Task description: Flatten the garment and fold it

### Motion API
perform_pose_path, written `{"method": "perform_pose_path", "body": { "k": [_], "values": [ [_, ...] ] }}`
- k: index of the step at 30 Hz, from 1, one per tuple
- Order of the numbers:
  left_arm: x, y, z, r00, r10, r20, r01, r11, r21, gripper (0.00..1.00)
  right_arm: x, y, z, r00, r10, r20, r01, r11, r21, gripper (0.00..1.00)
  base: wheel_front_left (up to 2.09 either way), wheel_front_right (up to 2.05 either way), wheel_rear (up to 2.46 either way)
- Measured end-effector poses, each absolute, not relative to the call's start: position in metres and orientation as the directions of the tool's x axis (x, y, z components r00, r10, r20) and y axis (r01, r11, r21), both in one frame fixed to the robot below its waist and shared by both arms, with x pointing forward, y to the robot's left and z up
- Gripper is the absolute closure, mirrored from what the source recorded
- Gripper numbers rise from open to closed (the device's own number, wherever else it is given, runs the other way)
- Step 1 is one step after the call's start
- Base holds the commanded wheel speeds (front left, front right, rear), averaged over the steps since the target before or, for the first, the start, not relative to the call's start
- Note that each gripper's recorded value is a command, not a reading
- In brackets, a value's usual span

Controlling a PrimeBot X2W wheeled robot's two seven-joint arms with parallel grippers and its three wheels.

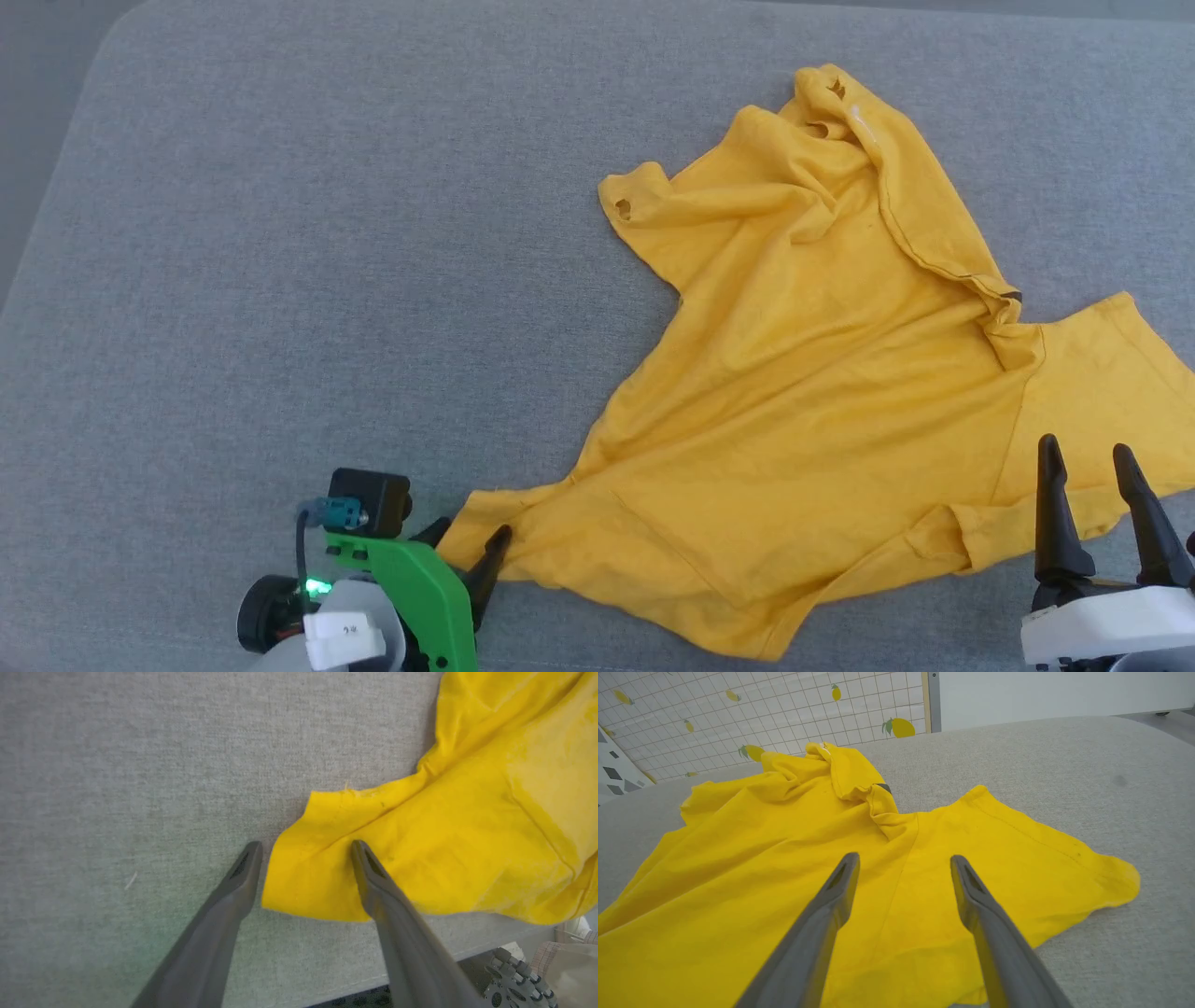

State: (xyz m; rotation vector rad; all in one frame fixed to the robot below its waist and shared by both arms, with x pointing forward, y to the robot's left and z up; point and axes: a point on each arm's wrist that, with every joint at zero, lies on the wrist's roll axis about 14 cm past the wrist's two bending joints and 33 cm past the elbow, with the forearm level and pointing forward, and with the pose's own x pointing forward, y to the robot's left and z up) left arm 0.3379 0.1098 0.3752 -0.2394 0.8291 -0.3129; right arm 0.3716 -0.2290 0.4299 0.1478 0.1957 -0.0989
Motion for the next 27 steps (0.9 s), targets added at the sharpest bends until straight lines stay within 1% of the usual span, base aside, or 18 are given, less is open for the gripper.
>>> {"method": "perform_pose_path", "body": {
  "k": [4,5,6,7,8,13,16,19,22,25,27],
  "values": [
    [0.336,0.109,0.367,0.599,-0.369,-0.711,0.191,0.928,-0.32,0.0,0.371,-0.231,0.43,0.975,-0.09,-0.202,0.119,0.984,0.135,0.0,0.0,0.0,0.0],
    [0.336,0.107,0.366,0.589,-0.376,-0.715,0.2,0.925,-0.322,0.02,0.371,-0.232,0.43,0.975,-0.092,-0.202,0.121,0.984,0.135,0.0,0.0,0.0,0.0],
    [0.336,0.106,0.365,0.581,-0.381,-0.719,0.207,0.924,-0.323,0.37,0.371,-0.232,0.43,0.975,-0.094,-0.202,0.122,0.983,0.134,0.0,0.0,0.0,0.0],
    [0.335,0.105,0.364,0.577,-0.386,-0.72,0.214,0.922,-0.324,0.85,0.37,-0.232,0.429,0.975,-0.095,-0.203,0.124,0.983,0.134,0.0,0.0,0.0,0.0],
    [0.334,0.102,0.363,0.565,-0.4,-0.722,0.225,0.916,-0.331,1.0,0.37,-0.233,0.429,0.975,-0.096,-0.202,0.125,0.983,0.134,0.0,0.0,0.0,0.0],
    [0.331,0.093,0.361,0.543,-0.437,-0.717,0.234,0.899,-0.371,1.0,0.368,-0.235,0.431,0.975,-0.103,-0.199,0.131,0.982,0.133,0.0,0.0,0.0,0.0],
    [0.332,0.09,0.364,0.563,-0.451,-0.693,0.229,0.891,-0.393,1.0,0.368,-0.236,0.433,0.976,-0.106,-0.192,0.133,0.982,0.133,0.0,0.0,0.0,0.0],
    [0.339,0.094,0.372,0.629,-0.434,-0.645,0.204,0.892,-0.402,1.0,0.368,-0.237,0.435,0.977,-0.108,-0.186,0.134,0.982,0.133,0.0,0.0,0.0,0.0],
    [0.35,0.101,0.385,0.715,-0.398,-0.574,0.168,0.896,-0.411,1.0,0.368,-0.235,0.438,0.979,-0.103,-0.175,0.128,0.983,0.136,0.0,0.0,0.0,0.0],
    [0.362,0.117,0.403,0.801,-0.332,-0.498,0.121,0.905,-0.408,1.0,0.369,-0.233,0.442,0.982,-0.095,-0.166,0.119,0.983,0.137,0.0,0.0,0.0,0.0],
    [0.37,0.134,0.42,0.864,-0.257,-0.433,0.069,0.912,-0.403,1.0,0.37,-0.231,0.444,0.983,-0.088,-0.162,0.11,0.985,0.136,0.0,0.0,0.0,0.0]
  ]
}}
